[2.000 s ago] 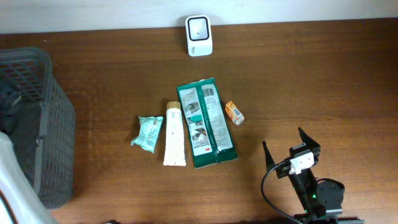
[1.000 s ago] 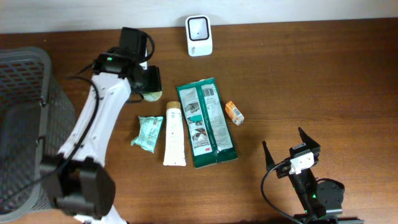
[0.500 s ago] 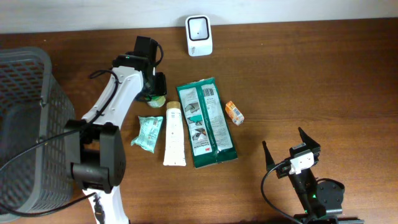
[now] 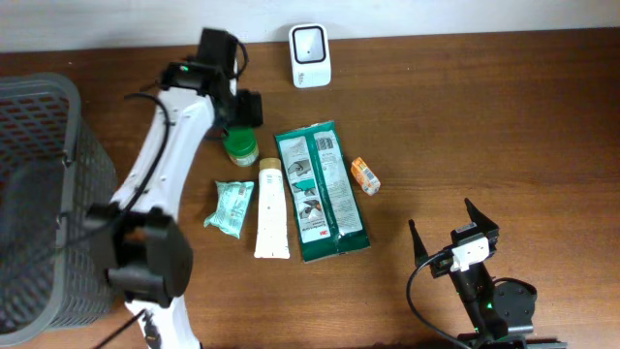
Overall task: Scan the item barcode
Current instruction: 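Lift the green-capped jar out and set it above the white tube, then withdraw the left gripper back beside the basket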
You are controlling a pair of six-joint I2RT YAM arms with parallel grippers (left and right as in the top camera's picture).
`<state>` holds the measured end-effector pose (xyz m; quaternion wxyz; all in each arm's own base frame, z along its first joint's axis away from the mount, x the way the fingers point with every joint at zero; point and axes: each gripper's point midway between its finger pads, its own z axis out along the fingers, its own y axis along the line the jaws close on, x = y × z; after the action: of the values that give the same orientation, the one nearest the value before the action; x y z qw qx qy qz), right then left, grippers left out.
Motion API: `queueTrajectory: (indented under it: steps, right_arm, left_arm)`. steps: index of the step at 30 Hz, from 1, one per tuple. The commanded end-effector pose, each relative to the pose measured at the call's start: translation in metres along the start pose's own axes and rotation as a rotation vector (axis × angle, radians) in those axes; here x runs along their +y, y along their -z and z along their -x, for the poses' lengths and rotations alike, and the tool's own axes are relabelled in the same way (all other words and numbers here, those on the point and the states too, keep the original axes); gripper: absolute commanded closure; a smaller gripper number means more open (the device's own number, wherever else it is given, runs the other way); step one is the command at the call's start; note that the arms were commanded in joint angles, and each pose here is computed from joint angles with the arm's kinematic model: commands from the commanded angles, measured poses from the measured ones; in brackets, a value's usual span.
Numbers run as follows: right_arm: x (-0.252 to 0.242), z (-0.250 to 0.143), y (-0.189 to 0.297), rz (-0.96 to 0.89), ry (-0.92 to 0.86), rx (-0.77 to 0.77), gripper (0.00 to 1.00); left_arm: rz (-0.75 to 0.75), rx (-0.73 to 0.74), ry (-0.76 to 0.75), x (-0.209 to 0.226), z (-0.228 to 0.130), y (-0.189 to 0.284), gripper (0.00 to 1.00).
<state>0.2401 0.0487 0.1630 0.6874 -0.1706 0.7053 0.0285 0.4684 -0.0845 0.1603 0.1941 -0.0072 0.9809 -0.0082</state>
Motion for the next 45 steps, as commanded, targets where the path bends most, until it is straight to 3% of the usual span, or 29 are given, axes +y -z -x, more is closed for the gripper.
queueTrajectory:
  steps: [1,8,12,19,45]
  right_arm:
    - [0.001,-0.002,0.0,0.002,-0.005,0.002,0.02]
    - [0.001,-0.002,0.0,0.002,-0.005,0.002,0.02]
    - [0.001,-0.002,0.0,0.002,-0.005,0.002,0.02]
    - [0.001,-0.002,0.0,0.002,-0.005,0.002,0.02]
    - [0.001,-0.002,0.0,0.002,-0.005,0.002,0.02]
  left_arm:
    - [0.01,-0.252,-0.078,0.031,0.041,0.12,0.0]
    - [0.078,-0.365,-0.047,0.128,0.038,0.189,0.0]
    - [0.036,-0.372,-0.072,0.166,0.034,0.189,0.0]
    - [0.061,-0.38,0.073,0.216,0.023,0.195,0.01]
    - [0.072,-0.324,0.118,0.224,0.007,0.192,0.01]
